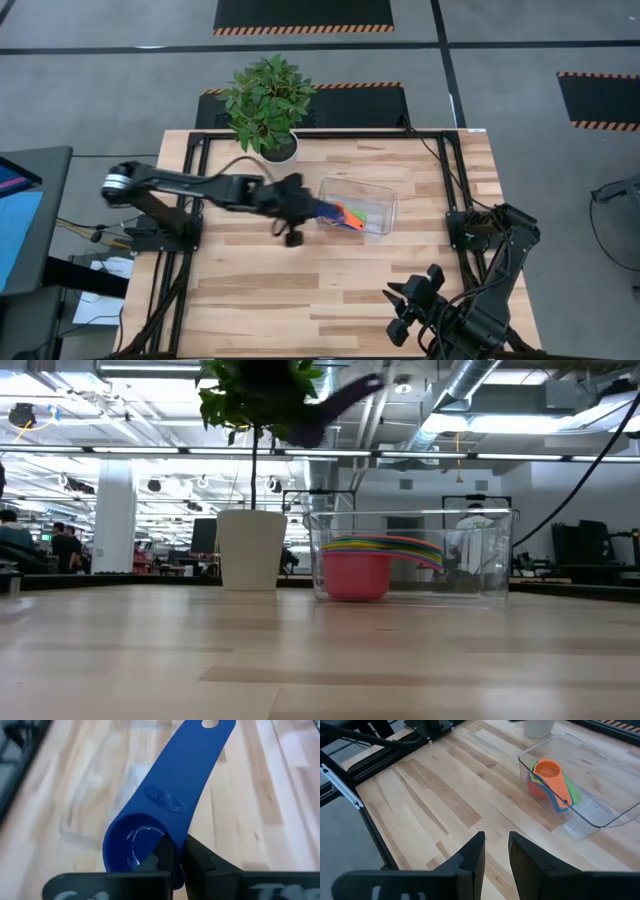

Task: Nest measuring cups in basket
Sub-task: Stack the purple measuring cup on top of the orange measuring cup in the transparent bin

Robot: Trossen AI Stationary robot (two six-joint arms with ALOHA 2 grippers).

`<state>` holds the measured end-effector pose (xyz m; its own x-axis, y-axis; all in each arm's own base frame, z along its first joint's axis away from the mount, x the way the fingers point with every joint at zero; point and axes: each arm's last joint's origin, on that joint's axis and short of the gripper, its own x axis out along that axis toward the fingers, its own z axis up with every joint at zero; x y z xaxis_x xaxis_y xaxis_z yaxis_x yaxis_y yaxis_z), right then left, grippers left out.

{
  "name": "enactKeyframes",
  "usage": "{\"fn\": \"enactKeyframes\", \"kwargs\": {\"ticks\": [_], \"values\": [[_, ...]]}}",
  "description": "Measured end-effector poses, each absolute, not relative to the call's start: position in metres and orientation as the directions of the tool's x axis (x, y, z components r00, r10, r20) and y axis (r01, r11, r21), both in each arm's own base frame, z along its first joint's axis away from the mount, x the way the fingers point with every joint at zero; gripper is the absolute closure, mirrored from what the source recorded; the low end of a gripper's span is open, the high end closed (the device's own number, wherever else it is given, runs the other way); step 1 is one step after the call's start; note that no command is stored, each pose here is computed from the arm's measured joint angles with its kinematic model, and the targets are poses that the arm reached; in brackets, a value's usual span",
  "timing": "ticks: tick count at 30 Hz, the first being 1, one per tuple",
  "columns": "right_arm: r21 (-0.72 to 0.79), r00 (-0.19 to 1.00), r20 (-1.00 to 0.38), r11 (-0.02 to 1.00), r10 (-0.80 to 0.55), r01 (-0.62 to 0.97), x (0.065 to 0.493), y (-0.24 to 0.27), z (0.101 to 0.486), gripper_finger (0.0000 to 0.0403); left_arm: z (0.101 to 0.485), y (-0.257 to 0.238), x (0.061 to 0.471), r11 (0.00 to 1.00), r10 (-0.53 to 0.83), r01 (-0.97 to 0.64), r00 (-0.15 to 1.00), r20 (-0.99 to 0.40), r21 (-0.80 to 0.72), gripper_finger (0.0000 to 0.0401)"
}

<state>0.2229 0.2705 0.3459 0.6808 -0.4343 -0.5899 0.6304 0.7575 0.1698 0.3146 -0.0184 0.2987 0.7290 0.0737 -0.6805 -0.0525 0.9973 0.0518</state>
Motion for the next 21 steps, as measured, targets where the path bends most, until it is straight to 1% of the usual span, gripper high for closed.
{"fn": "enactKeyframes", "kwargs": {"ticks": [3,6,9,11,14,17,21], "values": [[0.174,0.682,-0.59,0.757,-0.432,0.63,0.223,0.271,0.346,0.0292,0.301,-0.009,0.355,0.993,0.1,-0.028,0.737,-0.668,0.117,0.04],[0.177,0.683,-0.589,0.757,-0.431,0.629,0.223,0.271,0.346,0.0292,0.294,0.0,0.387,0.986,0.127,-0.01,0.685,-0.718,0.165,0.04],[0.177,0.684,-0.59,0.757,-0.43,0.629,0.223,0.271,0.346,0.0292,0.295,0.006,0.409,0.983,0.113,0.034,0.65,-0.751,0.178,0.0401],[0.179,0.685,-0.59,0.758,-0.428,0.628,0.223,0.272,0.346,0.0292,0.284,0.009,0.42,0.984,0.106,0.05,0.597,-0.795,0.169,0.0401],[0.18,0.686,-0.591,0.76,-0.424,0.625,0.222,0.273,0.346,0.0292,0.253,0.013,0.432,0.987,0.104,0.055,0.493,-0.864,0.15,0.0401],[0.182,0.68,-0.605,0.76,-0.414,0.625,0.221,0.274,0.345,0.0292,0.238,0.016,0.436,0.989,0.117,0.032,0.444,-0.888,0.146,0.0401],[0.182,0.676,-0.616,0.762,-0.404,0.621,0.219,0.275,0.345,0.0292,0.236,0.01,0.437,0.985,0.142,0.029,0.444,-0.885,0.173,0.0401]]}}
